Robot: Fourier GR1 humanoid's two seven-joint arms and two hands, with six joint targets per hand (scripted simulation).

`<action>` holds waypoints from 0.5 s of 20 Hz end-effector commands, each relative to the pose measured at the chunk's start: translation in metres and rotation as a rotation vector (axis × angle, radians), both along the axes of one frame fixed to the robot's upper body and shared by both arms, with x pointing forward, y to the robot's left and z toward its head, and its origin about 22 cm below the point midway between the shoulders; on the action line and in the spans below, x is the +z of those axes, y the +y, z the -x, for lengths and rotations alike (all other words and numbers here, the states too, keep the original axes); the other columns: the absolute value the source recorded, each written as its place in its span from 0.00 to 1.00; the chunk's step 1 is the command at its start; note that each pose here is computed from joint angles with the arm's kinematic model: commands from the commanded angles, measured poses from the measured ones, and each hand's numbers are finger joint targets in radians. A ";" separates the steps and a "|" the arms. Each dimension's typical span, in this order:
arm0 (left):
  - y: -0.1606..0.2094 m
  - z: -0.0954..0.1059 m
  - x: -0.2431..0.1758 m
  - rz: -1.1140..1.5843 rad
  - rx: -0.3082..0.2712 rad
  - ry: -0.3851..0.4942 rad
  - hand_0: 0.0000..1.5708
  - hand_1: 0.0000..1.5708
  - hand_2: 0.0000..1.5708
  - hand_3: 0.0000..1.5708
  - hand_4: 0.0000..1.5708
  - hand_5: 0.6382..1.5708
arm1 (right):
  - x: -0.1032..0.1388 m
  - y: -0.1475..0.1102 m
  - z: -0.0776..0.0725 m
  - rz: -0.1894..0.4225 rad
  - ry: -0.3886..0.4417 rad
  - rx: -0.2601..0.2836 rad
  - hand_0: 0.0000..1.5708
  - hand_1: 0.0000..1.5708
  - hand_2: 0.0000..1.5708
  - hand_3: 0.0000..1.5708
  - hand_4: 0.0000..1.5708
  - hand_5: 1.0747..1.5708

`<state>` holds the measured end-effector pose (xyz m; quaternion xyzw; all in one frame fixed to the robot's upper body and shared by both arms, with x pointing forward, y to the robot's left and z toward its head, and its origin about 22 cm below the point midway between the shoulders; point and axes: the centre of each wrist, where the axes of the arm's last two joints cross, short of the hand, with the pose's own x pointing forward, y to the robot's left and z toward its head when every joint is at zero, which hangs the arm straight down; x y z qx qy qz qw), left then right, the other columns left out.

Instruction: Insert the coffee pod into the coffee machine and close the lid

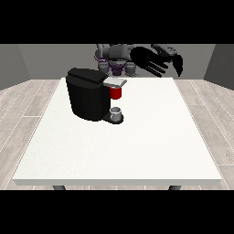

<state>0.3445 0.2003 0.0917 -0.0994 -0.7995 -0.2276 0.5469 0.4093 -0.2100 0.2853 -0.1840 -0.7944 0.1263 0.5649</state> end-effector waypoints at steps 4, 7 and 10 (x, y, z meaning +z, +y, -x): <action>-0.028 0.002 0.020 0.004 -0.063 -0.021 0.00 0.00 0.00 0.00 0.22 1.00 | 0.011 0.041 -0.012 -0.025 -0.063 0.113 0.00 0.00 0.00 0.00 0.03 1.00; -0.030 -0.003 0.016 0.005 -0.017 -0.034 0.00 0.00 0.00 0.00 0.21 1.00 | 0.020 0.068 -0.009 -0.026 -0.088 0.186 0.00 0.00 0.00 0.00 0.06 1.00; -0.017 0.014 0.003 -0.019 -0.064 -0.033 0.00 0.00 0.00 0.00 0.16 1.00 | 0.006 0.045 -0.019 -0.051 -0.122 0.158 0.00 0.00 0.00 0.00 0.00 1.00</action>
